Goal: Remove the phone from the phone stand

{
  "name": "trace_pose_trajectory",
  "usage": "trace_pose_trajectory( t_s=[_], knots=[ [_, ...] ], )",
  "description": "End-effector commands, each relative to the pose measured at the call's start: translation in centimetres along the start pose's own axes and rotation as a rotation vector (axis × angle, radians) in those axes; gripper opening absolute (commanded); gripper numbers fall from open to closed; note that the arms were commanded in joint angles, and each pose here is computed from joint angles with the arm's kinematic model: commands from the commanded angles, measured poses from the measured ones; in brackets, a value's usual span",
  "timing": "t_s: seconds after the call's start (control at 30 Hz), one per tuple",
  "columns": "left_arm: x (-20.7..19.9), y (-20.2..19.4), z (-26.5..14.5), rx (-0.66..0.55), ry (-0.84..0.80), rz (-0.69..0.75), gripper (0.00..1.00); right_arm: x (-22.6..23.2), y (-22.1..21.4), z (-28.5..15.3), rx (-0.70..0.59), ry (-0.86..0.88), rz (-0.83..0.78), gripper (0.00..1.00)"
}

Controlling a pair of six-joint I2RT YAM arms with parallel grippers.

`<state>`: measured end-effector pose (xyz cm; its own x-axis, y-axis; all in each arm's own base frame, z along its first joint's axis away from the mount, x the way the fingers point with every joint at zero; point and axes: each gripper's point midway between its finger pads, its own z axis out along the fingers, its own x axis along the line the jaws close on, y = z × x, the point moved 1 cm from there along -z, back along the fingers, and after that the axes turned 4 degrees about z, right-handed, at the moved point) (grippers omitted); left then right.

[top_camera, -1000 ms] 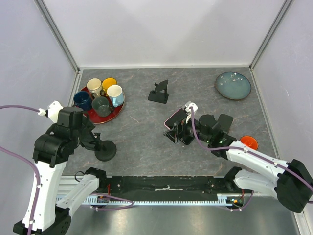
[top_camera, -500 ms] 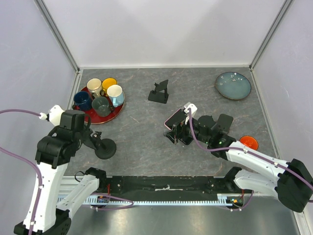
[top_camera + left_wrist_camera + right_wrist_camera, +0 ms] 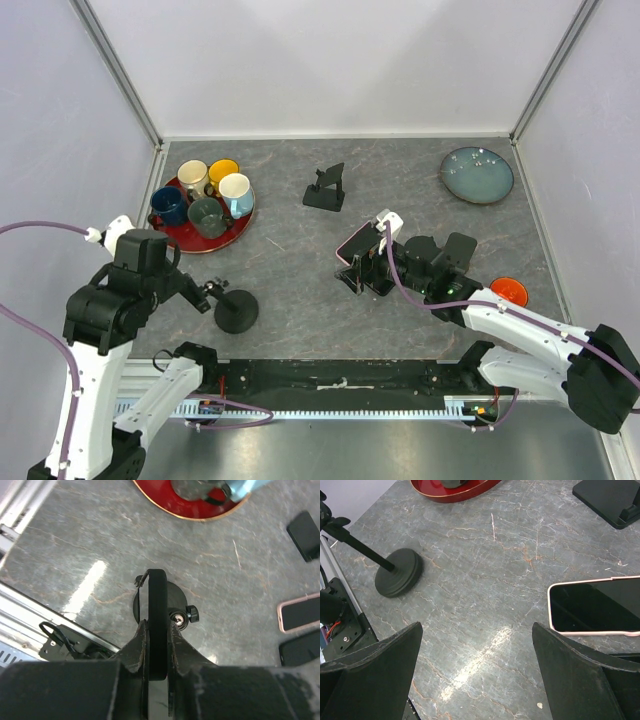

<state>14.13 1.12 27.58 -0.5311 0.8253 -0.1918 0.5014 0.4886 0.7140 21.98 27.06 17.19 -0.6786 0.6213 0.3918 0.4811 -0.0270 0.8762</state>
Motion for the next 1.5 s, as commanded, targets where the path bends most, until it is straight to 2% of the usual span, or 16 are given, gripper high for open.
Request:
trace_pose_trajectory(
  t_s=[0.0,0.17,0.3,0.47,0.63,0.8,0.93,1.1,1.2,1.33,1.47],
  knots=[
    [-4.9,2.9,-2.2,-0.055,-0.261,-0.019,0.02,0.3,1.1,-0.1,-0.031,0.000,-0.021,0.98],
    [-7.4,3.6,-2.2,-0.006,-0.318,0.054,0.02,0.2,0.9,0.0,-0.020,-0.006,-0.021,0.98],
    [-10.7,3.6,-2.1,0.043,-0.436,0.075,0.02,0.2,1.0,0.1,-0.020,-0.005,-0.021,0.98],
    [-14.7,2.0,-2.0,0.080,-0.544,0.128,0.02,0.7,1.3,0.0,-0.033,0.020,-0.025,0.98],
    [-19.6,0.2,-2.6,0.065,-0.590,0.250,0.02,1.7,2.1,-0.4,-0.076,0.076,-0.052,0.98],
    [-22.6,-0.7,-3.2,0.000,-0.598,0.330,0.02,2.4,2.1,-1.0,-0.123,0.133,-0.082,0.98],
    [-25.2,-3.4,-3.6,-0.022,-0.617,0.433,0.02,2.6,1.9,-0.7,-0.178,0.171,-0.095,0.98],
    [-27.4,-5.2,-4.1,-0.060,-0.634,0.434,0.02,2.3,0.0,1.1,-0.122,0.198,-0.070,0.97],
    [-28.4,-5.7,-4.3,-0.070,-0.649,0.440,0.02,3.3,-0.5,1.2,-0.149,0.271,-0.046,0.92],
    [-28.8,-5.6,-4.5,-0.085,-0.651,0.449,0.02,3.9,-0.4,1.0,-0.181,0.293,-0.068,0.91],
    [-28.9,-5.6,-4.8,-0.085,-0.661,0.434,0.02,3.8,-0.5,1.4,-0.181,0.272,-0.096,0.95]
  ],
)
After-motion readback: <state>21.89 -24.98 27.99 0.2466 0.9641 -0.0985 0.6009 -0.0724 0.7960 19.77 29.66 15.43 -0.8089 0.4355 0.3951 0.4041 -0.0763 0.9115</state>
